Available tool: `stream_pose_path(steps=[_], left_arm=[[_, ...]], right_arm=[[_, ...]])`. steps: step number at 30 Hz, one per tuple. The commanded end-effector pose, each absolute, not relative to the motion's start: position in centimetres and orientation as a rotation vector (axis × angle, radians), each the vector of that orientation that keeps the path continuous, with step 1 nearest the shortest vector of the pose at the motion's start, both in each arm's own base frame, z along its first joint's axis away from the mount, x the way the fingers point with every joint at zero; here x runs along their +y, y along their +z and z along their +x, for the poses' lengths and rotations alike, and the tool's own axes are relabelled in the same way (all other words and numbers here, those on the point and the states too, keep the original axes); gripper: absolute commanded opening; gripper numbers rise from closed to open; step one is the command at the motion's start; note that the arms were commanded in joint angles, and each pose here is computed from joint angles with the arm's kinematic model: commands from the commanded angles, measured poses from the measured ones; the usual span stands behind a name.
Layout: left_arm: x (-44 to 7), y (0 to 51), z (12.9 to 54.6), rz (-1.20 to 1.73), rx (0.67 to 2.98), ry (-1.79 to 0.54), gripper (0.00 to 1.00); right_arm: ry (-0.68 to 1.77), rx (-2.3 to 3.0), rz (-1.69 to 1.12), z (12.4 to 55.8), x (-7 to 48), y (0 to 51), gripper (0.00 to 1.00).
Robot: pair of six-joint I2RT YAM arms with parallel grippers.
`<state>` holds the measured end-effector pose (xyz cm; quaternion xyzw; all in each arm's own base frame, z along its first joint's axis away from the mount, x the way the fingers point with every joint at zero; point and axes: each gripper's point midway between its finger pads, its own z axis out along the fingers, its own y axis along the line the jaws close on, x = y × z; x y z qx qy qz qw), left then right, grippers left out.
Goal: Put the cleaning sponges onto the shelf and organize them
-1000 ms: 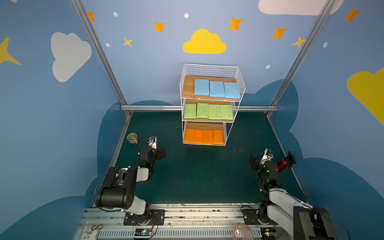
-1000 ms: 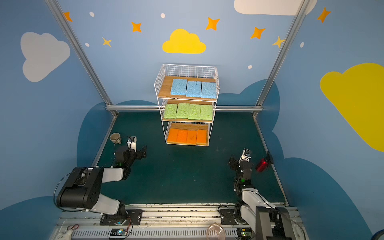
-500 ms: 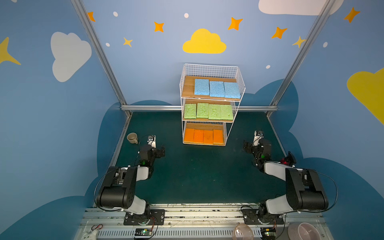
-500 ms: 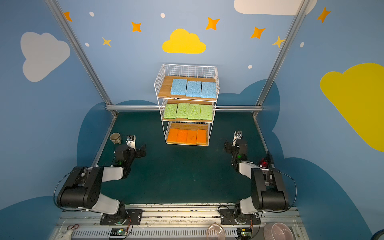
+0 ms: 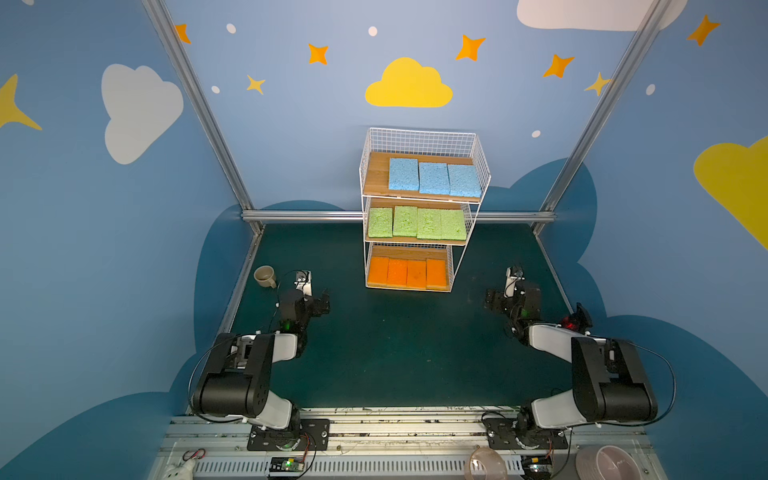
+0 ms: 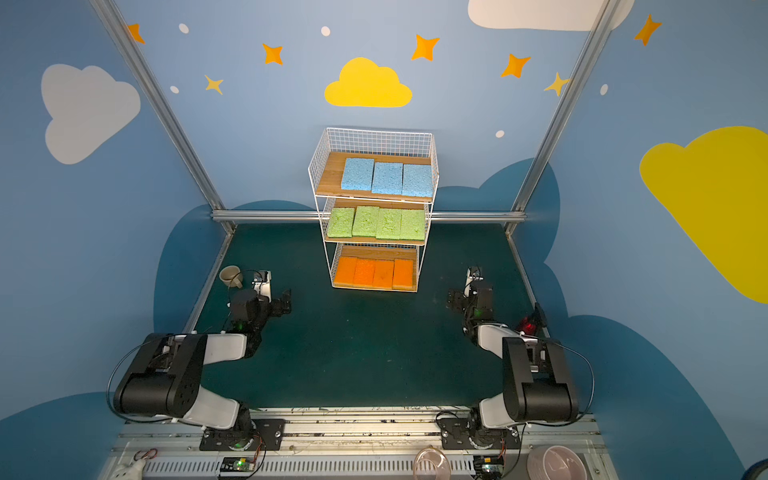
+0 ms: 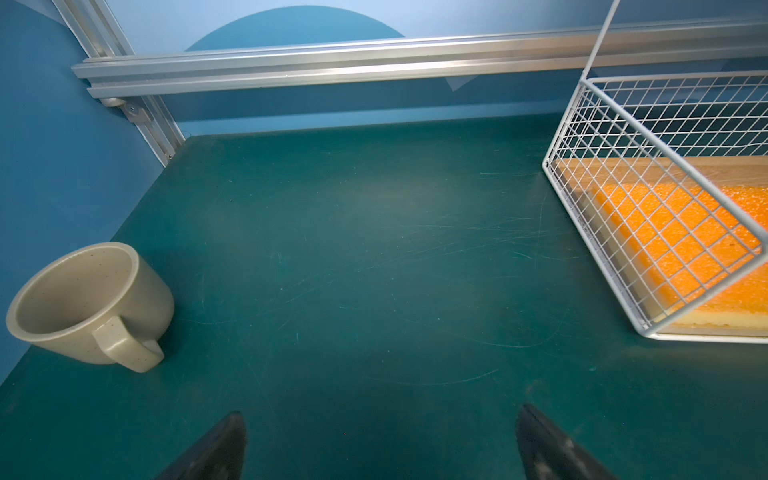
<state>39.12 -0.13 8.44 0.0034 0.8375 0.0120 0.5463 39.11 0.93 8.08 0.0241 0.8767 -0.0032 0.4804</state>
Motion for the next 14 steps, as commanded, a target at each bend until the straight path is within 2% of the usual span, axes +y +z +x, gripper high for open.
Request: stream_pose_path(steps=[1, 14], left_arm=[[-0.03, 8.37, 39.4, 0.002, 1.993, 0.026, 1.0], [-0.01, 8.33, 39.36, -0.001, 1.994, 0.025, 1.0]], right_arm=[[0.005, 2.129, 0.061, 39.24, 1.07, 8.58, 0.92], [0.016, 2.137, 0.06, 39.31, 1.04, 8.48, 0.92]])
